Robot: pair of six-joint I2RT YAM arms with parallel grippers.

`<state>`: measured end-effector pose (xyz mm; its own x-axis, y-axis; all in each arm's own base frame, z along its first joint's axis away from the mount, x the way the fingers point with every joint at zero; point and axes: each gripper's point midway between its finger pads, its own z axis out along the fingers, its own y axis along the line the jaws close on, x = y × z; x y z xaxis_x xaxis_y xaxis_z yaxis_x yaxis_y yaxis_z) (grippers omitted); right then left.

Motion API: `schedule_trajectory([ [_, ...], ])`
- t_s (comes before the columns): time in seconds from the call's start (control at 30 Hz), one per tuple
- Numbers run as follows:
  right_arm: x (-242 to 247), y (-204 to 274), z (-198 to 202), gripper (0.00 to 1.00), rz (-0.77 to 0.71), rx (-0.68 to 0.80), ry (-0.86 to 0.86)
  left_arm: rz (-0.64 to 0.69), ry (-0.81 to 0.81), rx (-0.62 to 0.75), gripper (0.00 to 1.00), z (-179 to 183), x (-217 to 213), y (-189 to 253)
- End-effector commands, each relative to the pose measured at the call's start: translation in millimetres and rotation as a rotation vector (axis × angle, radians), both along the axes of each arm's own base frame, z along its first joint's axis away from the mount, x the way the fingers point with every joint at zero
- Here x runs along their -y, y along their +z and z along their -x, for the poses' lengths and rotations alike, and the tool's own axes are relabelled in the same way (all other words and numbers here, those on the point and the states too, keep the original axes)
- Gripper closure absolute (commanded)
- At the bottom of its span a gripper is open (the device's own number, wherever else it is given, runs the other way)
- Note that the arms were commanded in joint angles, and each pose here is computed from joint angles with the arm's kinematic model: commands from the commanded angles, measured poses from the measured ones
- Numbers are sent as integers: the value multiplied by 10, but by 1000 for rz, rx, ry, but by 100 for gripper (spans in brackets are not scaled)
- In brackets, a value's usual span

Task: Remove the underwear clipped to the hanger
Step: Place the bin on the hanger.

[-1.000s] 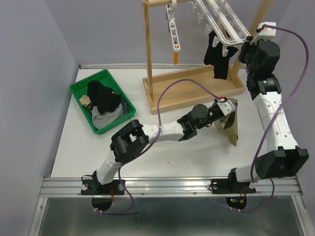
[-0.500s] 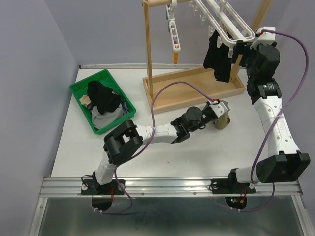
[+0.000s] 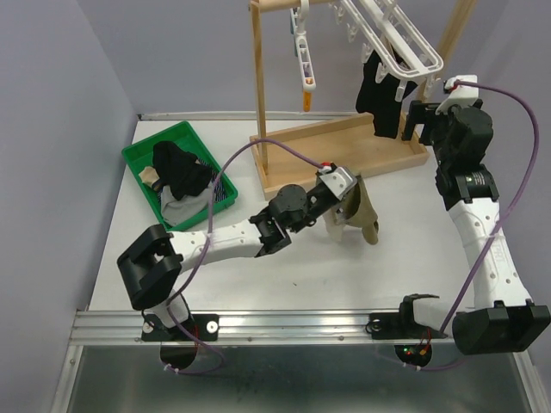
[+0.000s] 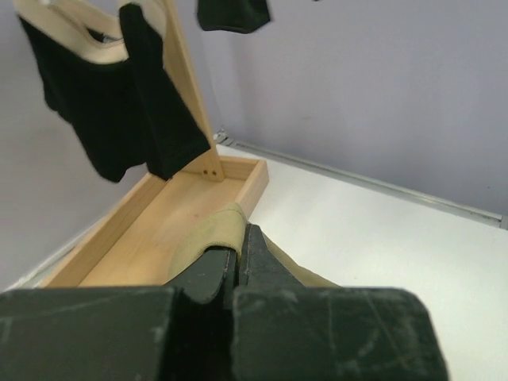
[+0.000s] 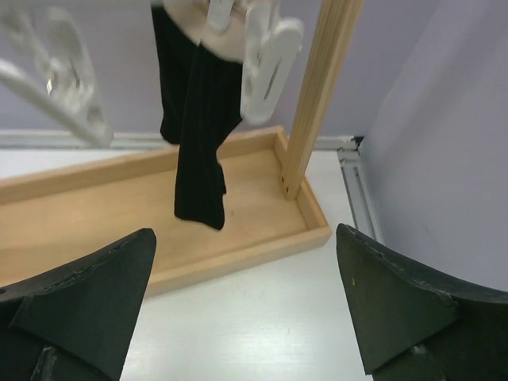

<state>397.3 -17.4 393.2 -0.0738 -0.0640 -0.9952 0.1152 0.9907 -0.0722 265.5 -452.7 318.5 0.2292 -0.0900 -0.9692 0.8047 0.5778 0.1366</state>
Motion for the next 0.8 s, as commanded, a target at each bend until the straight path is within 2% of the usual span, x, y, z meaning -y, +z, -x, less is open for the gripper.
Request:
schedule_trajectory([
  [0.0, -188, -316, 177, 0, 51, -82, 124, 18, 90, -35, 100, -36, -454, 78],
  [0.07, -320, -463, 232, 0, 68, -121, 209, -5, 124, -54, 100, -57, -618, 32],
  [0.17, -487, -675, 343, 0, 88, -171, 325, 23, 226, -71, 100, -171, -1123, 187],
  [0.23, -572, -839, 413, 0, 106, -205, 387, 15, 277, -103, 100, -252, -1375, 107],
  [0.3, -654, -923, 463, 0, 113, -217, 446, 58, 335, -108, 100, -316, -1688, 225],
  [0.4, -711, -1040, 535, 0, 135, -235, 498, 97, 512, -131, 100, -606, -2345, 266],
  [0.67, -775, -1475, 617, 0, 132, -306, 561, 162, 928, -174, 100, -1033, -3666, 518],
  [0.73, -799, -1597, 624, 0, 116, -322, 574, 179, 974, -176, 100, -1141, -3863, 579],
  [0.77, -824, -1617, 619, 0, 115, -315, 588, 179, 1040, -186, 100, -1244, -4116, 536],
])
